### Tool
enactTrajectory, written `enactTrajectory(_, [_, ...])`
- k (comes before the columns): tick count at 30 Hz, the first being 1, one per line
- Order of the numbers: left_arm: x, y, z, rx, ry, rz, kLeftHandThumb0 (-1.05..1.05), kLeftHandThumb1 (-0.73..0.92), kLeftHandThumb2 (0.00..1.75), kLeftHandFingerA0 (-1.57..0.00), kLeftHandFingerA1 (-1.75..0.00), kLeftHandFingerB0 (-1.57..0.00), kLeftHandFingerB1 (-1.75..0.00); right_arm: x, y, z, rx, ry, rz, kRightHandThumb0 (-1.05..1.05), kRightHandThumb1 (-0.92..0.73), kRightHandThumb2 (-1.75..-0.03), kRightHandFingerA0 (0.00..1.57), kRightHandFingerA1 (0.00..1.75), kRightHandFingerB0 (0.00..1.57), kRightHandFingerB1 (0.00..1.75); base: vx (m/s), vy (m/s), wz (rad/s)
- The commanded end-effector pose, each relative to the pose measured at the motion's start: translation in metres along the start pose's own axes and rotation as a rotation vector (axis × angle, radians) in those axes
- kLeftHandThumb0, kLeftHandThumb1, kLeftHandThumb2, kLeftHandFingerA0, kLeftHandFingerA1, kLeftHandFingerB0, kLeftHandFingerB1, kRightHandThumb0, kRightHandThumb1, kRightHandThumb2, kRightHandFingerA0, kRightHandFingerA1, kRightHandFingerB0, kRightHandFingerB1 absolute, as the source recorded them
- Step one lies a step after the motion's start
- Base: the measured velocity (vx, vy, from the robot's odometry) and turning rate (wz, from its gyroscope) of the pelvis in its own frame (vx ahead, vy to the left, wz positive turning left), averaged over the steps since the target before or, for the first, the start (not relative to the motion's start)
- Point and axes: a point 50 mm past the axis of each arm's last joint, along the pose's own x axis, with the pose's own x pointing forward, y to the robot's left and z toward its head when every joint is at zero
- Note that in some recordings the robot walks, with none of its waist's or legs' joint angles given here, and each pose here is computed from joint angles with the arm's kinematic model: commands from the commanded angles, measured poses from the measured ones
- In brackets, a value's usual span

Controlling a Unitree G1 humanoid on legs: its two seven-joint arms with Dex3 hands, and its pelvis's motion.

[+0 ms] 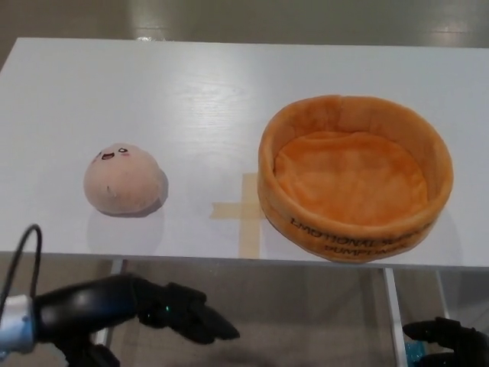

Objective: Use the left hand to pick up the pink round toy on the left and place it inside the orange plate on the desk.

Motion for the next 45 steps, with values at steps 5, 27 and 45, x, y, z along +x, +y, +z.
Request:
enactTrajectory(5, [-0.013,0.041,0.043,0.086,-0.199,0.355,-0.3,0.46,0.58,-0.21,-0.35,-0.22,-0.31,-0.004,-0.002,-0.006,-0.012,0.006,-0.01,-0.1,-0.63,-0.58,0.6,0.54,0.67,0.5,0.0,0.0,0.0])
enactTrajectory(27, [0.01,0.112,0.001,0.538,0.233,0.605,-0.23,0.35,0.65,0.0,-0.11,-0.05,-0.29,-0.003,-0.003,-0.005,-0.03,0.004,-0.01,-0.1,-0.63,-0.58,0.62,0.56,0.68,0.51,0.0,0.0,0.0])
enactTrajectory(45, [0.02,0.13,-0.036,0.607,0.435,0.656,-0.3,0.38,0.53,0.0,-0.11,-0.09,-0.27,-0.003,-0.004,-0.006,-0.007,0.01,-0.014,-0.09,-0.64,-0.58,0.6,0.54,0.67,0.5,0.0,0.0,0.0])
